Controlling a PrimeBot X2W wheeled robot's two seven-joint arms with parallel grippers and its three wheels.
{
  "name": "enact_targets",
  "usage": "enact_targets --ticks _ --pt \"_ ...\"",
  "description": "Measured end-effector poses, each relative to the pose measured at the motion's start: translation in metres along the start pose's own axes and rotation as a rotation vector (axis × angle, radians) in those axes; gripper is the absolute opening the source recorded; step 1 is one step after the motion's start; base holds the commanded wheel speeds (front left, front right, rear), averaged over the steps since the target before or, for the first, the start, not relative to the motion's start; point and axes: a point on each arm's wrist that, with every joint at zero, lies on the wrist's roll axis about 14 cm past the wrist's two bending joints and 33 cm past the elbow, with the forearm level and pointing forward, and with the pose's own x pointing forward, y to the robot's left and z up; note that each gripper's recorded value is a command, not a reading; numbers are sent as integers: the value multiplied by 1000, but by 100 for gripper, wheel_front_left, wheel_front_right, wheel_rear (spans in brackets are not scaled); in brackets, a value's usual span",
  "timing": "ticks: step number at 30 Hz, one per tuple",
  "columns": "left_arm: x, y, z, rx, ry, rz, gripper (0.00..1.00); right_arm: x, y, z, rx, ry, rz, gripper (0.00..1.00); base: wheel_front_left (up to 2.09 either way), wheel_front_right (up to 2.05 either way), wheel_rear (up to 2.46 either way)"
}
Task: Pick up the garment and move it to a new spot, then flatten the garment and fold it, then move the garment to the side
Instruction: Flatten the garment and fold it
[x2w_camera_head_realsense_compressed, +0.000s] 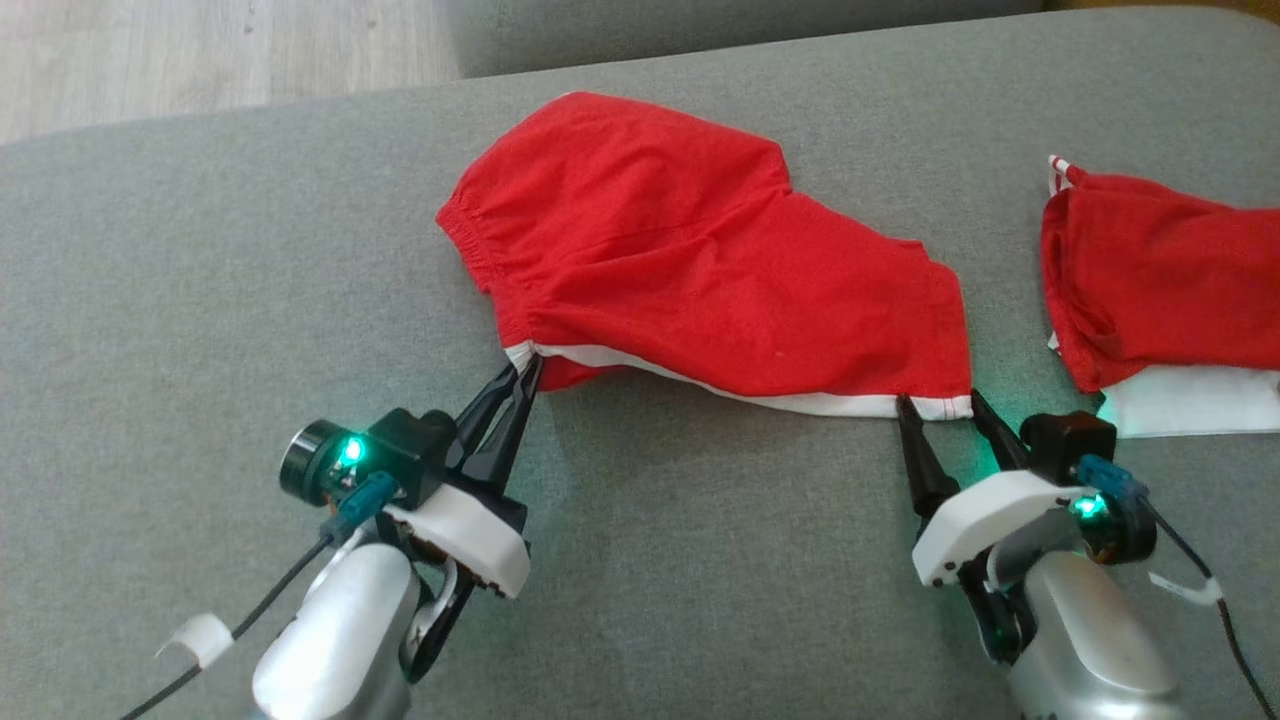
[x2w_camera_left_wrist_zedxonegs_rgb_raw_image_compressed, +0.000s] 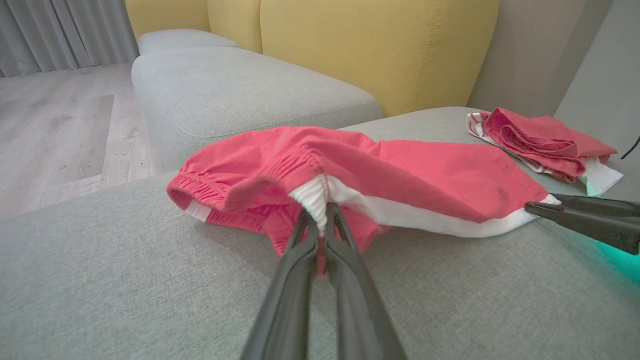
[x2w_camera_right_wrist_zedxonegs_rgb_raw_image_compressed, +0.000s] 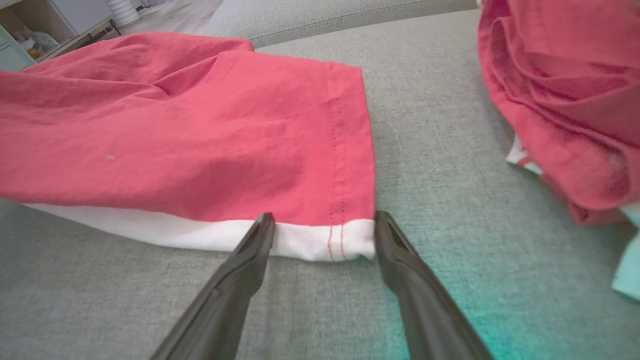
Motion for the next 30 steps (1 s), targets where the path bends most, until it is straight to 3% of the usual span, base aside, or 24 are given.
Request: enact_targets --ticks 3,4,5,14,20,30 --pt "0 1 -2 3 12 -2 0 2 1 0 -5 4 5 100 0 0 0" --pt "1 2 -2 5 12 1 0 3 2 0 -7 6 9 23 0 0 0" --pt "1 2 -2 3 12 1 0 4 3 1 -6 3 11 0 0 0 0" --pt "-4 5 1 32 16 6 0 0 5 25 3 -83 16 0 0 0 0" --pt "-10 9 11 76 8 10 0 -4 10 70 39 -221 32 0 0 0 0" --pt "-13 23 66 196 -84 11 0 -20 37 166 -30 -419 119 0 0 0 0"
